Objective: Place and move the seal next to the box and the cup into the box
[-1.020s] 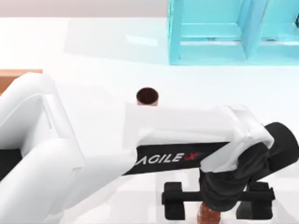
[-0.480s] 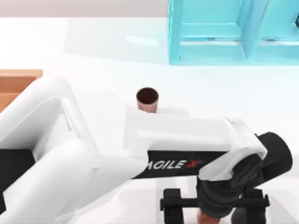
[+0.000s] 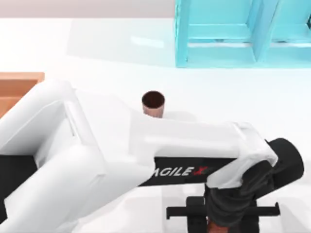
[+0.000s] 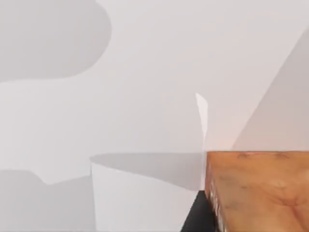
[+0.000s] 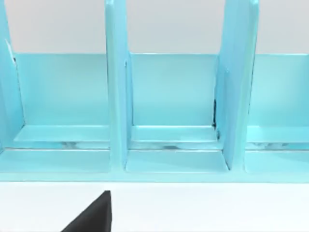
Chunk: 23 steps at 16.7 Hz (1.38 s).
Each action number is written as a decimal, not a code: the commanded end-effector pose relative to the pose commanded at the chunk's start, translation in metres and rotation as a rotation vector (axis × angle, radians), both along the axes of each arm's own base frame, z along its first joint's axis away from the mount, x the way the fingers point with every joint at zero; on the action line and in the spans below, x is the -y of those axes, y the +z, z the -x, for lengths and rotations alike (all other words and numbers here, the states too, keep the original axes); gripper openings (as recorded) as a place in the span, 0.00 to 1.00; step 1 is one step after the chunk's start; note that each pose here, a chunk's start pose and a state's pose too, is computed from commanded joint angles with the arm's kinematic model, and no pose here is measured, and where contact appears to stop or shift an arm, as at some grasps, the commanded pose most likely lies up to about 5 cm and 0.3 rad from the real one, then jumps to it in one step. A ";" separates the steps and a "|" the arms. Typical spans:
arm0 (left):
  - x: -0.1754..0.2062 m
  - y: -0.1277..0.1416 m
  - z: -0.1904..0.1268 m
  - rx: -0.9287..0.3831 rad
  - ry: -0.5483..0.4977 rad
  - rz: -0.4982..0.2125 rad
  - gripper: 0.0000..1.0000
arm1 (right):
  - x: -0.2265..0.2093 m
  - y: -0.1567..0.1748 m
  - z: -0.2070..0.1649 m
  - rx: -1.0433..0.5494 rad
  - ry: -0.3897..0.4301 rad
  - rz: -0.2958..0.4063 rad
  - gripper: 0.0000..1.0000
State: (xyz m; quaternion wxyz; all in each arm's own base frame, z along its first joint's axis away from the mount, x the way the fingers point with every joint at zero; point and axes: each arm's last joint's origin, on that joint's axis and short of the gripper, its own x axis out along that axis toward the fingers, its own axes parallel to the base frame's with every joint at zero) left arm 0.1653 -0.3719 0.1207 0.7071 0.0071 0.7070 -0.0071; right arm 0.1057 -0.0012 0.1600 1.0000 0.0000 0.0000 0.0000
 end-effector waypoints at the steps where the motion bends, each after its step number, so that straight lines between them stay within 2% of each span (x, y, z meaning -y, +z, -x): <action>1: 0.000 0.000 0.000 0.000 0.000 0.000 0.17 | 0.000 0.000 0.000 0.000 0.000 0.000 1.00; 3: 0.000 0.000 0.000 0.000 0.000 0.000 0.02 | 0.000 0.000 0.000 0.000 0.000 0.000 1.00; 4: 0.000 0.000 0.000 0.000 0.000 0.000 0.00 | 0.000 0.000 0.000 0.000 0.000 0.000 1.00; 14: -0.004 0.004 -0.001 -0.001 -0.004 -0.002 0.00 | 0.000 0.000 0.000 0.000 0.000 0.000 1.00; 16: -0.017 0.018 -0.003 -0.003 -0.006 -0.006 0.00 | 0.000 0.000 0.000 0.000 0.000 0.000 1.00; 21: -0.069 0.080 -0.006 0.010 0.000 0.021 0.00 | 0.000 0.000 0.000 0.000 0.000 0.000 1.00; 23: -0.089 0.094 -0.004 0.008 0.000 0.016 0.00 | 0.000 0.000 0.000 0.000 0.000 0.000 1.00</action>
